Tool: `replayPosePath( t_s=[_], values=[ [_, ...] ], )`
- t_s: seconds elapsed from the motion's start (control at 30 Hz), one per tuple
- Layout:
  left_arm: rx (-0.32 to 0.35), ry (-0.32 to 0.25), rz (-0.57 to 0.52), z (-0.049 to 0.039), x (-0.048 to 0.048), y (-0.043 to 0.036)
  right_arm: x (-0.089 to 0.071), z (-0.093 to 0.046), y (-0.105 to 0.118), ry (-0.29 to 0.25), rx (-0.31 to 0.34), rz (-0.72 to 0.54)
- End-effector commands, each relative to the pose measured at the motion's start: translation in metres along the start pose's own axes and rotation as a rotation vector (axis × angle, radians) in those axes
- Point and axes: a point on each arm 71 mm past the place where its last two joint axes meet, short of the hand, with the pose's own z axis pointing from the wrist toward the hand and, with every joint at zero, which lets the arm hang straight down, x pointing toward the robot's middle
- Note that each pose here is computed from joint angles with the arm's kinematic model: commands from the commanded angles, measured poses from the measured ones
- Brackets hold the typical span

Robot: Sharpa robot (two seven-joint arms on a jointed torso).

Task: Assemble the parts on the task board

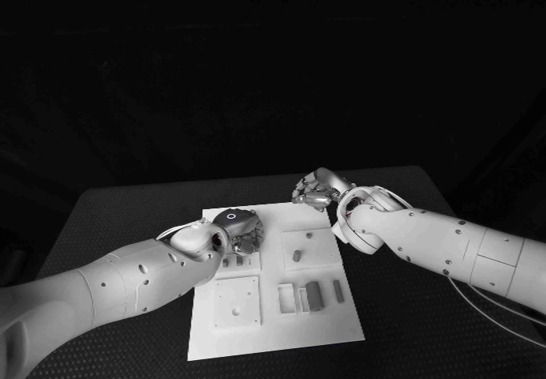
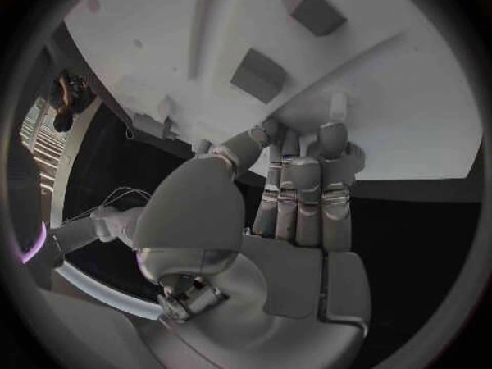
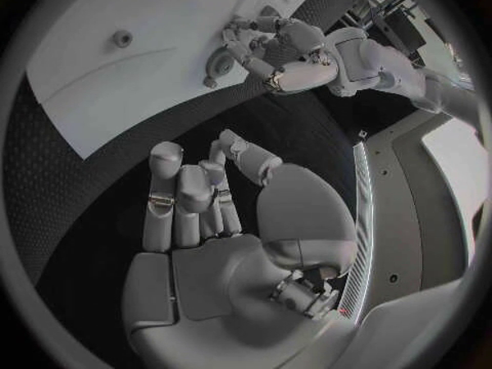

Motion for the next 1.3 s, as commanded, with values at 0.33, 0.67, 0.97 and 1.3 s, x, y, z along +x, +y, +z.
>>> replayPosePath(
  t_s=[0.33, 0.67, 0.97, 1.3],
  values=[
    [0.013, -0.076, -0.105, -0.0066, -0.02, -0.0026, -0.001, -0.001, 0.0, -0.001, -0.01, -0.006],
    [-0.049, -0.058, -0.16, -0.0198, -0.0376, 0.021, -0.003, -0.002, -0.002, -0.002, -0.005, -0.008],
    [-0.084, 0.007, -0.142, -0.0293, -0.0331, 0.0375, -0.004, -0.001, -0.004, -0.004, -0.002, -0.009],
    [-0.084, 0.075, -0.053, -0.0337, -0.0267, 0.042, -0.004, -0.002, -0.004, -0.003, -0.001, -0.009]
  ],
)
